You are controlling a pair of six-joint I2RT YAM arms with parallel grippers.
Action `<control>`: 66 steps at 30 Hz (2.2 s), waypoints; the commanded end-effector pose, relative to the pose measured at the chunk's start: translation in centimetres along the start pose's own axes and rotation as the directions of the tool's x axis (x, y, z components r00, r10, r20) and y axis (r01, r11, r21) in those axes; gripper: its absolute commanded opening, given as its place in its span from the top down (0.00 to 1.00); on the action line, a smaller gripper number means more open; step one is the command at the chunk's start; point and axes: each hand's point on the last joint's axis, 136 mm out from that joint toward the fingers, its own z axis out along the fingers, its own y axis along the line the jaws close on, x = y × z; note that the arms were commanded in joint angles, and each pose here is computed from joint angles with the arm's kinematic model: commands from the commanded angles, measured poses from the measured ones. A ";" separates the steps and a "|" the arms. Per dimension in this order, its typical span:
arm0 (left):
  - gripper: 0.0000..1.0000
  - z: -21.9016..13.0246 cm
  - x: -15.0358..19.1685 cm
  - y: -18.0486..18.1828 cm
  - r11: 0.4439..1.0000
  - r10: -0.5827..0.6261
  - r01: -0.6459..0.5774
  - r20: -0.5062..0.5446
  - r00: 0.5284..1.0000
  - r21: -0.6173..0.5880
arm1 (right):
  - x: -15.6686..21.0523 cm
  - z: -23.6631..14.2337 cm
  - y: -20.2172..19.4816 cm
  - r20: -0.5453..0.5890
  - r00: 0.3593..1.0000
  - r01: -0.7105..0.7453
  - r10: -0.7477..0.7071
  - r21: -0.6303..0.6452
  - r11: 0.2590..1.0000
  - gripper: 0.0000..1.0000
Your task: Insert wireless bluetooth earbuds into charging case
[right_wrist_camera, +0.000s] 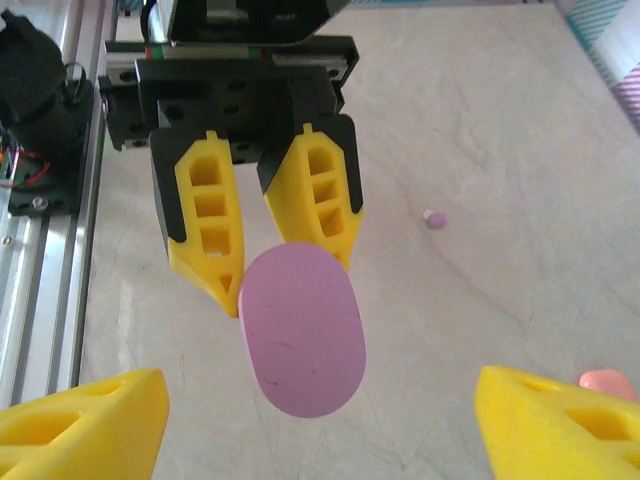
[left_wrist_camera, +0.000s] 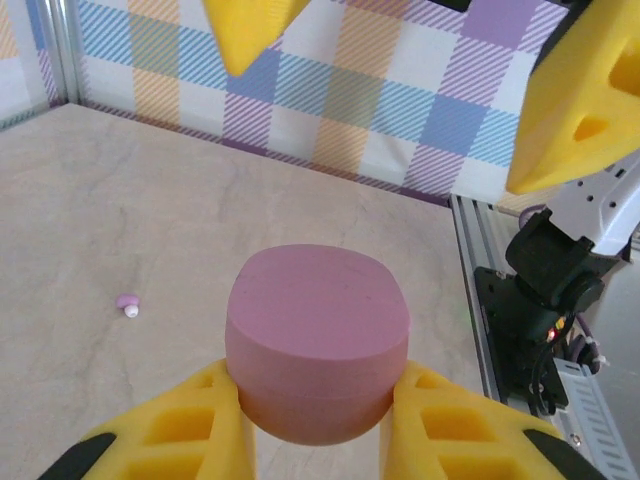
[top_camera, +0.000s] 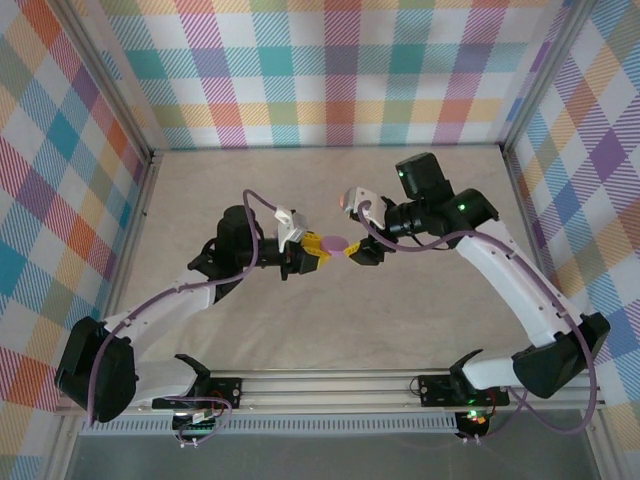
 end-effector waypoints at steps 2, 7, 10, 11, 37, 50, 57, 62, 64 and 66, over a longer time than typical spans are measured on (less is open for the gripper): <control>0.79 -0.9 -2.1 -0.2 0.999 0.038 -0.036 0.082 0.996 -0.031 | -0.8 0.9 -0.2 0.061 0.996 -0.057 0.058 -0.022 0.998 0.20; 0.79 -1.2 -2.2 -0.4 0.999 0.035 -0.031 0.091 0.995 -0.038 | -0.8 1.6 0.0 0.081 0.995 -0.054 0.057 -0.047 0.997 0.18; 0.79 -1.4 -2.3 -0.5 0.999 0.035 -0.031 0.095 0.995 -0.044 | -0.9 1.9 -0.2 0.089 0.994 -0.054 0.059 -0.055 0.997 0.17; 0.79 -1.4 -2.3 -0.5 0.998 0.037 -0.032 0.096 0.995 -0.046 | -0.9 2.0 -0.2 0.089 0.994 -0.055 0.060 -0.058 0.997 0.17; 0.80 -1.8 -2.0 -1.0 0.998 0.034 -0.030 0.089 0.995 -0.047 | -0.5 3.4 -3.2 0.002 0.996 -0.093 0.093 0.026 0.995 0.18; 0.81 -1.9 -1.5 -1.0 0.998 0.035 -0.031 0.079 0.996 -0.052 | -1.1 2.5 -5.4 0.021 0.988 -0.151 0.150 0.106 0.983 0.18; 0.81 -2.0 -1.2 -1.0 0.998 0.034 -0.030 0.075 0.997 -0.060 | -0.9 2.1 -6.5 0.026 0.981 -0.192 0.190 0.141 0.971 0.18; 0.81 -2.2 -1.3 -0.9 0.997 0.037 -0.031 0.077 0.996 -0.073 | -0.8 2.0 -7.0 0.030 0.975 -0.224 0.222 0.150 0.963 0.18; 0.81 -2.2 -1.2 -0.8 0.996 0.035 -0.029 0.076 0.996 -0.080 | -0.7 2.1 -7.0 0.029 0.972 -0.237 0.235 0.144 0.961 0.18; 0.81 -2.2 -1.0 -0.5 0.995 0.025 -0.018 0.073 0.997 -0.095 | -0.8 2.0 -6.7 0.031 0.969 -0.246 0.244 0.131 0.960 0.18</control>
